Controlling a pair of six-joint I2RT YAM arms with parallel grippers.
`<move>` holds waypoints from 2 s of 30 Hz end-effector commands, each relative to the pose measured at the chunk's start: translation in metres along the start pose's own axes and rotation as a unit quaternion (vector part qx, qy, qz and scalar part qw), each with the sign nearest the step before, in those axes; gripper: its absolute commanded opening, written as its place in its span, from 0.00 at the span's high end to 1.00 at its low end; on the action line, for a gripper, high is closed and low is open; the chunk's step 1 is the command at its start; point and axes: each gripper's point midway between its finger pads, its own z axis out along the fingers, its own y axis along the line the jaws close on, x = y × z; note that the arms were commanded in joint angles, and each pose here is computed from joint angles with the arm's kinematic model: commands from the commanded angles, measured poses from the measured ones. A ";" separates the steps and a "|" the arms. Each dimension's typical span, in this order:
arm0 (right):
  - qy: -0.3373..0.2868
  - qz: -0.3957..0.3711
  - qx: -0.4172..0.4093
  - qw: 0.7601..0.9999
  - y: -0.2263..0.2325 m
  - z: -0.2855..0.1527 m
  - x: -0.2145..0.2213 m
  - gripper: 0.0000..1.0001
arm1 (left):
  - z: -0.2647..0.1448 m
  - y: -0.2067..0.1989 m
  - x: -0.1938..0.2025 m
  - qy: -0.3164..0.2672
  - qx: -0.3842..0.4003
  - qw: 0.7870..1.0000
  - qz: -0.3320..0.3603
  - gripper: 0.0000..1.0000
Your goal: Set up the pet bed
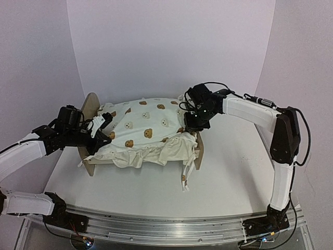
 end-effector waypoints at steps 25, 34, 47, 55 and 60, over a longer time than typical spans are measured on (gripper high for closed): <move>0.013 0.048 0.066 0.997 -0.049 -0.010 0.007 0.57 | -0.097 0.159 -0.075 -0.052 -0.300 0.941 -0.148 0.16; 0.041 0.057 0.086 0.994 -0.065 -0.002 0.032 0.60 | -0.057 0.167 -0.029 0.024 -0.271 0.947 -0.170 0.18; -0.015 0.060 0.105 0.993 -0.096 -0.072 0.038 0.53 | -0.008 0.083 -0.059 -0.022 -0.013 0.986 -0.166 0.44; -0.112 0.056 0.142 0.982 -0.119 -0.158 0.032 0.38 | 0.023 0.030 -0.097 -0.023 0.080 0.988 -0.130 0.45; -0.134 0.028 0.088 0.987 -0.099 -0.184 0.025 0.41 | 0.033 0.038 -0.124 -0.036 0.091 0.986 -0.134 0.41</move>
